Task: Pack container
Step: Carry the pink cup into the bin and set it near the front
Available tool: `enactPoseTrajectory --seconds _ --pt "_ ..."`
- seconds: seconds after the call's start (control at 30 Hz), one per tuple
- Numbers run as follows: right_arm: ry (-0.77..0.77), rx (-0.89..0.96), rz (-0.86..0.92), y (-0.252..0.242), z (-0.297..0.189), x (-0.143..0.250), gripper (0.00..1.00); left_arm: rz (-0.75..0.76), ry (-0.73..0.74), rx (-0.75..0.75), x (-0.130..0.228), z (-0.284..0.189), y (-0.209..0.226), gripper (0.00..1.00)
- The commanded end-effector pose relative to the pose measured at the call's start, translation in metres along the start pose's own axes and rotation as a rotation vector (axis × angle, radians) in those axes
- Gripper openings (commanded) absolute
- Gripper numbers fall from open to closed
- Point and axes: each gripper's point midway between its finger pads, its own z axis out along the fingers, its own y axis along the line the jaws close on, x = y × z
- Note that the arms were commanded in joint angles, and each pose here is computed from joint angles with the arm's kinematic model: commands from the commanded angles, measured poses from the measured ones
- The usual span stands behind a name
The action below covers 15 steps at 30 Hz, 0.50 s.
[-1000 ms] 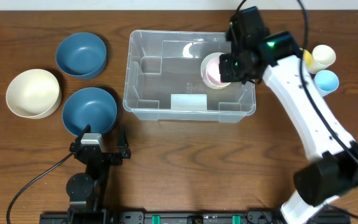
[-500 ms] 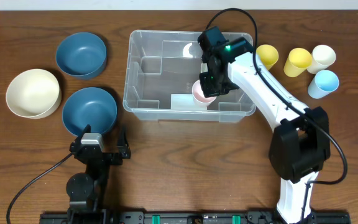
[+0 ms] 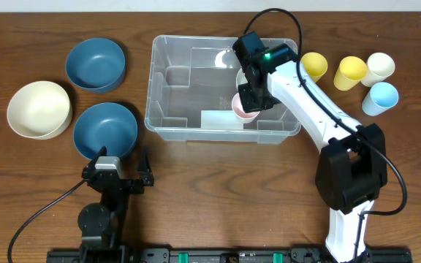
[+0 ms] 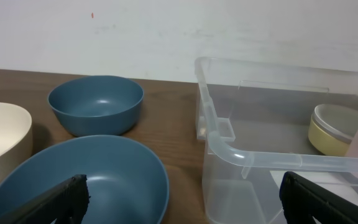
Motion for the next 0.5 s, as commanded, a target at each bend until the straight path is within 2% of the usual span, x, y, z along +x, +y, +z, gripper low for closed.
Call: enactPoseTrajectory --seconds 0.0,0.43,0.47 --pt "0.007 0.040 0.029 -0.007 0.006 0.002 0.01 0.006 0.048 0.009 0.016 0.001 -0.001 0.98" --pt "0.047 0.055 0.034 -0.009 0.031 0.019 0.01 0.006 0.048 0.009 0.016 0.001 -0.001 0.98" --pt "0.045 0.054 0.035 -0.009 0.031 0.018 0.05 0.006 0.048 0.009 0.016 0.001 -0.001 0.98"
